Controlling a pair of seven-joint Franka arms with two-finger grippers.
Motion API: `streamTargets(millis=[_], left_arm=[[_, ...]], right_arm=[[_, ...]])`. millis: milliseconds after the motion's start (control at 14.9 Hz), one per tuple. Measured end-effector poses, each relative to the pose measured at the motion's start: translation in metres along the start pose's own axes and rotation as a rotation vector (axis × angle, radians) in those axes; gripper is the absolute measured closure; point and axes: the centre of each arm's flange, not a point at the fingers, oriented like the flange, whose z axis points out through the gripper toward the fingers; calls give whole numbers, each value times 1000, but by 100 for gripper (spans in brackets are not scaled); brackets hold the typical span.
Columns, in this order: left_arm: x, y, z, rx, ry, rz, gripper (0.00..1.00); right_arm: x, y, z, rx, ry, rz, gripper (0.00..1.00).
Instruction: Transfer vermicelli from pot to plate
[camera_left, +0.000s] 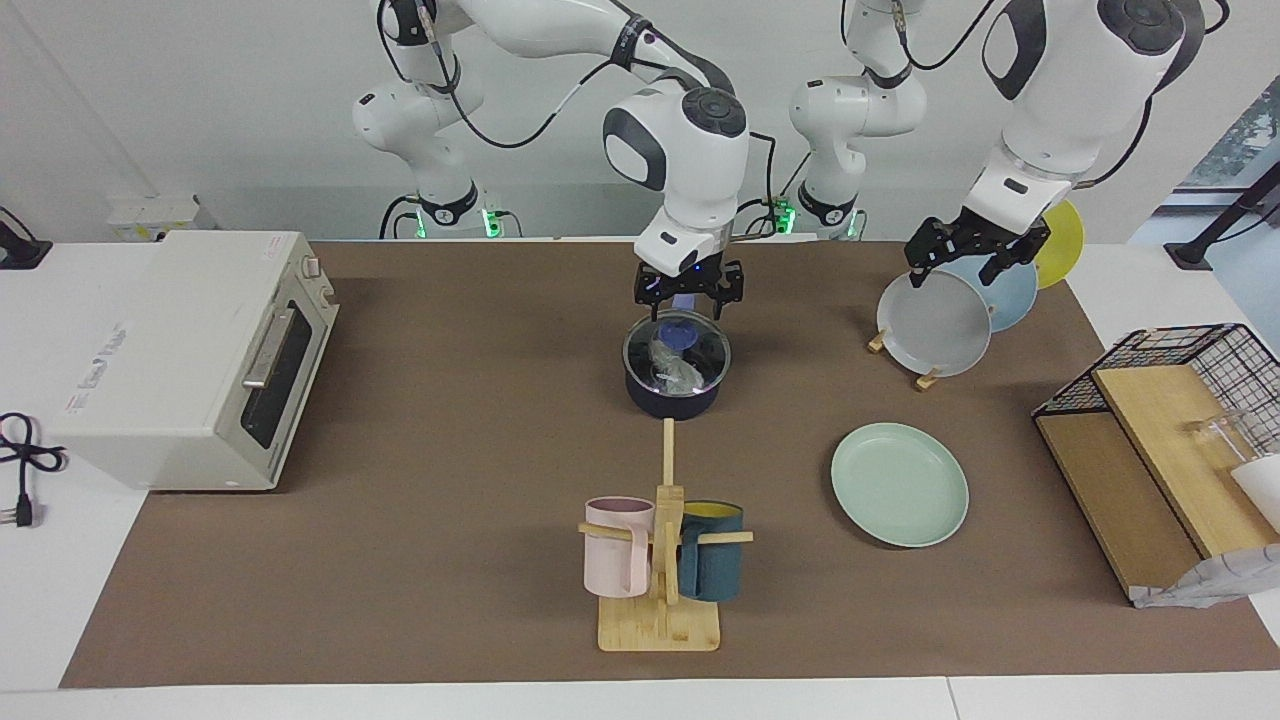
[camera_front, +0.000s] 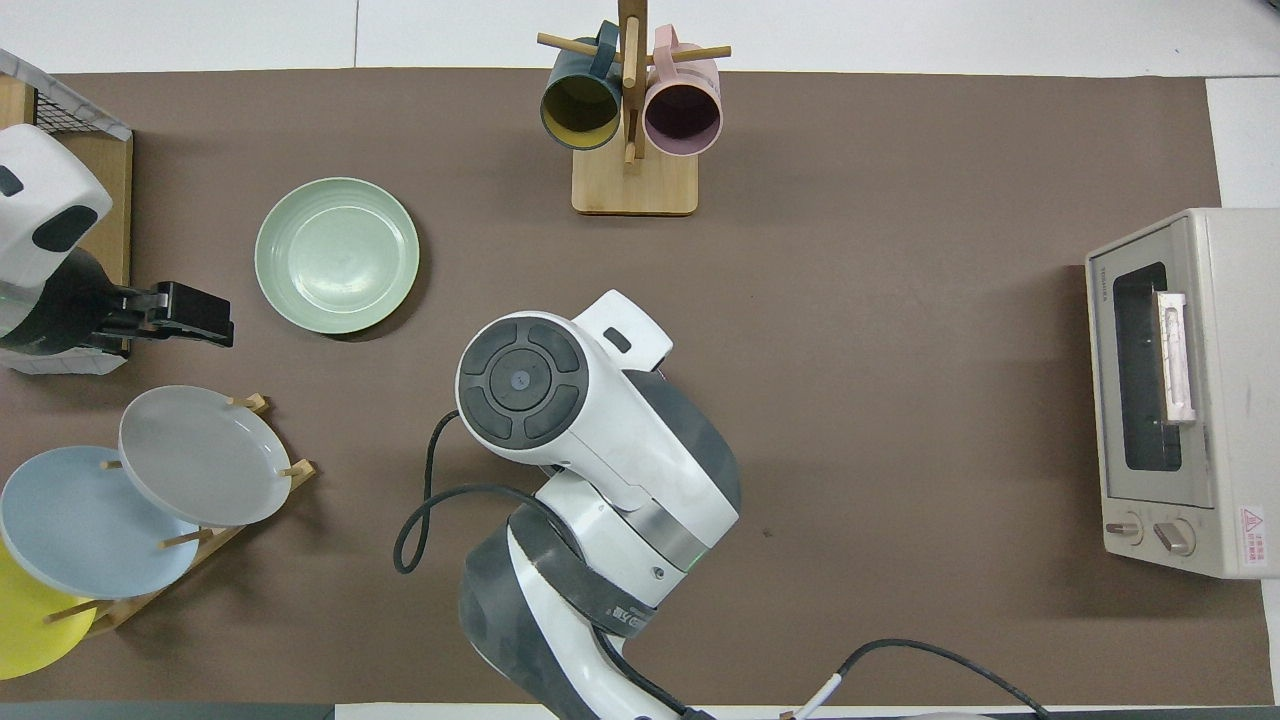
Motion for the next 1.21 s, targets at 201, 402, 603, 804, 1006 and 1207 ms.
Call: streamTargets(millis=[201, 402, 603, 804, 1006, 1207], left_arm=[[0, 0, 0, 0, 0, 0, 0], [0, 0, 0, 0, 0, 0, 0], [0, 0, 0, 0, 0, 0, 0], [0, 0, 0, 0, 0, 0, 0], [0, 0, 0, 0, 0, 0, 0], [0, 0, 0, 0, 0, 0, 0]], right_arm=[[-2, -1, 9, -6, -7, -2, 0], [0, -2, 23, -8, -9, -3, 0], [0, -3, 32, -6, -7, -3, 0], [-1, -3, 40, 2, 1, -4, 0], [-2, -2, 47, 3, 1, -5, 0], [-2, -2, 47, 3, 1, -4, 2]])
